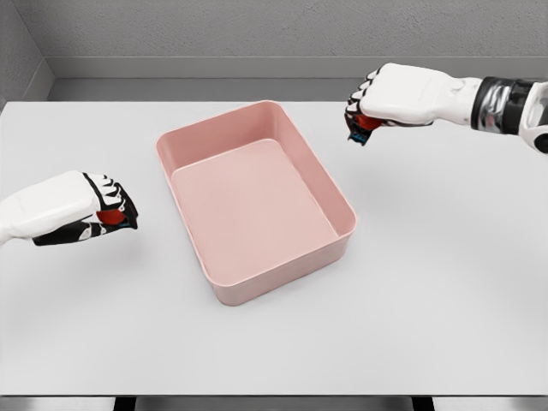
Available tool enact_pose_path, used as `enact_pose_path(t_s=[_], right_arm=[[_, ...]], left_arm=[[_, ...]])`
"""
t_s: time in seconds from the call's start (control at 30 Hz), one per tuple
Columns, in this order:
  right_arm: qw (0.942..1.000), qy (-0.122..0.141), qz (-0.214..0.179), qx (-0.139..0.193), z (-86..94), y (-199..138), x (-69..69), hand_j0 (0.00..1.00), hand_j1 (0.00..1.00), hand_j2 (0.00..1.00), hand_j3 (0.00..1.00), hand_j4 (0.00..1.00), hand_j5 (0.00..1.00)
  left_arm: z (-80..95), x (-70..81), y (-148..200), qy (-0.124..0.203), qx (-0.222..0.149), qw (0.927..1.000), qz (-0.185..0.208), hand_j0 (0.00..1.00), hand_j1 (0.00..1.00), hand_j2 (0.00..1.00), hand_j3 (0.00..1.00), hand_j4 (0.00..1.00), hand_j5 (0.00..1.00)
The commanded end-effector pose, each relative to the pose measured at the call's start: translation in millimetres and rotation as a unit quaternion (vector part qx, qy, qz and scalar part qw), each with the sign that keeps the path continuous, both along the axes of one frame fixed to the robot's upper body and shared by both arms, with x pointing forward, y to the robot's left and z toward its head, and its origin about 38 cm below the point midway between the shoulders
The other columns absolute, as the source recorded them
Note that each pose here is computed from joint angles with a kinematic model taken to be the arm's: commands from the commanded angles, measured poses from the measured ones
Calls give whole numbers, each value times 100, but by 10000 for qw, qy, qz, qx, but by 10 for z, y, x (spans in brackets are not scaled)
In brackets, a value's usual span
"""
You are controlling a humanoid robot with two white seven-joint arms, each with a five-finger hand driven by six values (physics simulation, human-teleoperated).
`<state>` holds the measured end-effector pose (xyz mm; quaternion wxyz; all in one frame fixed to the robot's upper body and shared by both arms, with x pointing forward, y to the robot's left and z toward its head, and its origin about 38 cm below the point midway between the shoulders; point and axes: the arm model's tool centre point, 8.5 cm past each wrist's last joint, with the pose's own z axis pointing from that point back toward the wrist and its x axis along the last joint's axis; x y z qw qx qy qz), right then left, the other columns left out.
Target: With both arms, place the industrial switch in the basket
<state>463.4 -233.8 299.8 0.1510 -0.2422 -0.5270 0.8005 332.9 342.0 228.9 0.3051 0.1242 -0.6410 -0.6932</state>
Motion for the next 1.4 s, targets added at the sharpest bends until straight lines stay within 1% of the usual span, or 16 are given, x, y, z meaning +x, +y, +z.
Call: enact_pose_path(t_s=[0.0, 0.1, 0.23, 0.33, 0.5, 0.6, 0.67, 0.73, 0.83, 1.07, 1.13, 1.2, 1.23, 1.27, 1.3, 1.37], right_arm=[[9999, -54, 126, 58, 48, 79, -57, 46, 46, 46, 46, 46, 46], [9998, -88, 177, 81, 71, 138, -89, 46, 46, 46, 46, 46, 46], [9987, -209, 437, 133, 128, 324, -237, 46, 46, 46, 46, 46, 46], [9978, -109, 632, 160, 48, 503, -265, 46, 46, 46, 46, 46, 46], [9964, -94, 813, 223, 32, 671, -297, 46, 46, 46, 46, 46, 46], [9943, -142, 1023, 262, 62, 801, -381, 46, 46, 46, 46, 46, 46], [9930, -89, 1153, 253, 14, 896, -416, 48, 48, 48, 48, 48, 48], [9906, -160, 1330, 276, 54, 986, -503, 57, 57, 57, 57, 57, 57], [9899, -181, 1376, 302, 66, 1016, -524, 98, 98, 98, 98, 98, 98], [9881, -193, 1482, 373, 82, 1112, -545, 99, 99, 99, 99, 99, 99], [9881, -213, 1468, 410, 104, 1140, -551, 99, 99, 99, 99, 99, 99], [9895, -259, 1364, 409, 133, 1048, -524, 100, 100, 100, 100, 100, 100], [9921, -236, 1178, 375, 148, 859, -488, 100, 100, 100, 100, 100, 100], [9940, -189, 965, 469, 214, 643, -453, 100, 100, 100, 100, 100, 100], [9967, -123, 610, 526, 275, 257, -441, 100, 100, 100, 100, 100, 100], [9986, -37, 163, 504, 364, -187, -430, 100, 100, 100, 100, 100, 100]], left_arm=[[8, -1, -11, 10, -49, 10000, -6, 46, 46, 46, 46, 46, 46], [44, 14, -28, -49, -67, 10000, -26, 46, 46, 46, 46, 46, 46], [63, 21, -70, -105, -110, 9999, -69, 46, 46, 46, 46, 46, 46], [91, 39, -85, -160, -133, 9998, -78, 46, 46, 46, 46, 46, 46], [137, 73, -179, -246, -194, 9993, -198, 47, 47, 47, 47, 47, 47], [168, 92, -198, -295, -205, 9991, -222, 47, 47, 47, 47, 47, 47], [168, 99, -220, -311, -250, 9989, -236, 46, 46, 46, 46, 46, 46], [169, 103, -230, -318, -272, 9988, -241, 47, 47, 47, 47, 47, 47], [181, 113, -248, -349, -309, 9986, -251, 47, 47, 47, 47, 47, 47], [213, 142, -304, -423, -387, 9979, -298, 47, 47, 47, 47, 47, 47], [236, 177, -399, -464, -431, 9971, -420, 47, 47, 47, 47, 47, 47], [252, 187, -416, -489, -441, 9969, -439, 47, 47, 47, 47, 47, 47], [265, 198, -445, -515, -473, 9964, -469, 47, 47, 47, 47, 47, 47], [272, 210, -482, -529, -493, 9961, -513, 47, 47, 47, 47, 47, 47], [257, 215, -525, -513, -506, 9958, -566, 47, 47, 47, 47, 47, 47], [278, 229, -555, -556, -538, 9952, -593, 47, 47, 47, 47, 47, 47]])
